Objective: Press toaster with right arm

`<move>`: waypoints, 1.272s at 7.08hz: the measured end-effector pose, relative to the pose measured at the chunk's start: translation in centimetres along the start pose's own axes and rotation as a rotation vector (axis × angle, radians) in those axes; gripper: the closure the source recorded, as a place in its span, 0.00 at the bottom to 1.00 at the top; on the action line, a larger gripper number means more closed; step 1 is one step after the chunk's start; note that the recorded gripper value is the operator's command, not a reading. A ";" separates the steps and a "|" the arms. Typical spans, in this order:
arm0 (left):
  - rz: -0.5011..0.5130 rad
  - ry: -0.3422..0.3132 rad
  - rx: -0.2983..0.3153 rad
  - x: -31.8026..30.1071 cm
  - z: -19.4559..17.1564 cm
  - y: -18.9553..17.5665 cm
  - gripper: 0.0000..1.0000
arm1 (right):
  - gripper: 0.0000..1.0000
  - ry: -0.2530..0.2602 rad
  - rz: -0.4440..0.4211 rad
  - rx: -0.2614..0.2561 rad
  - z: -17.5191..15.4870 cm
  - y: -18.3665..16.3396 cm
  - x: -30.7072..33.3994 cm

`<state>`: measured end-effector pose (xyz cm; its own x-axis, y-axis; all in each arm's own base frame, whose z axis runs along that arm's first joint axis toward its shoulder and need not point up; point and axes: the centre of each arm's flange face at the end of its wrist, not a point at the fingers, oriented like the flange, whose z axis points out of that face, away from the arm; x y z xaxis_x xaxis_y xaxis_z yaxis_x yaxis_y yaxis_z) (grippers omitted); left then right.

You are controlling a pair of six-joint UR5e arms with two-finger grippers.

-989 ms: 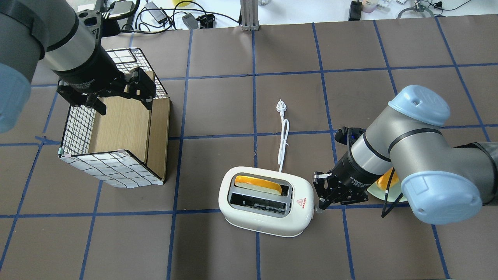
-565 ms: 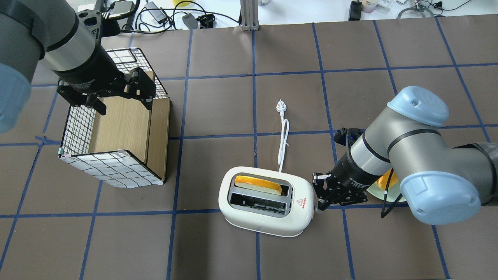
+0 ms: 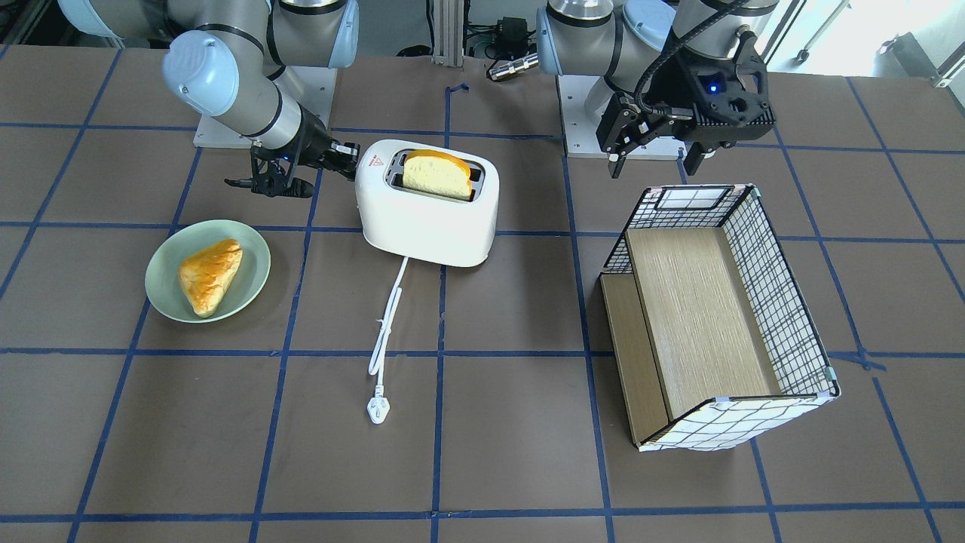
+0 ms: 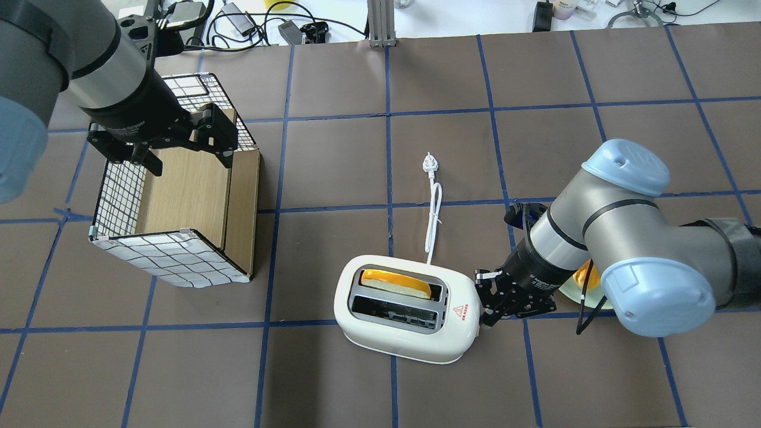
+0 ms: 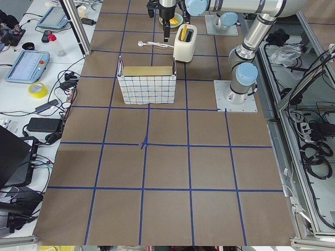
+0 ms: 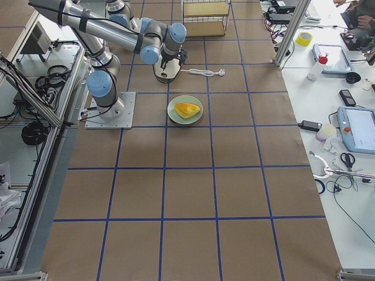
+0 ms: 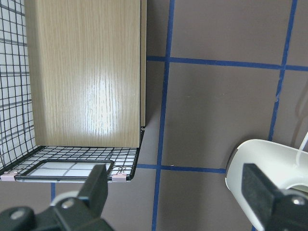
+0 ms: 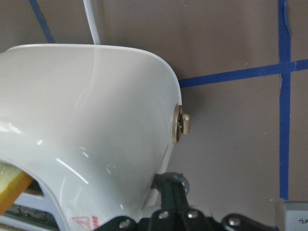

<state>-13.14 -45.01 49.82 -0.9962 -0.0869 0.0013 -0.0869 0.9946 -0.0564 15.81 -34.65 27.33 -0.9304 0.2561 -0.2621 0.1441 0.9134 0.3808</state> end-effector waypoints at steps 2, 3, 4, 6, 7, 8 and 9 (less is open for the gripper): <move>0.000 0.000 0.000 0.0 0.0 0.0 0.00 | 1.00 0.003 0.005 -0.019 1.1 -1.3 0.2; 0.000 0.000 0.000 0.0 0.0 0.0 0.00 | 1.00 0.004 0.008 -0.026 1.5 -1.9 0.3; 0.000 0.000 0.000 0.0 0.0 0.0 0.00 | 1.00 0.004 0.009 -0.030 1.9 -2.3 0.3; 0.000 0.000 0.000 0.0 0.0 0.0 0.00 | 1.00 0.005 0.012 -0.040 2.6 -3.0 0.5; 0.000 0.000 0.000 0.0 0.0 0.0 0.00 | 1.00 0.006 0.012 -0.049 2.9 -3.3 0.6; 0.000 0.000 0.000 0.0 0.0 0.0 0.00 | 1.00 0.007 0.011 -0.057 3.3 -3.6 0.7; 0.000 0.000 0.000 0.0 0.0 0.0 0.00 | 1.00 0.008 0.012 -0.061 3.4 -3.7 0.7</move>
<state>-13.14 -45.02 49.80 -0.9962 -0.0869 0.0013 -0.0868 0.9946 -0.0561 15.76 -36.75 22.72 -0.9314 0.2640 -0.2505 0.1345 0.8894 0.4369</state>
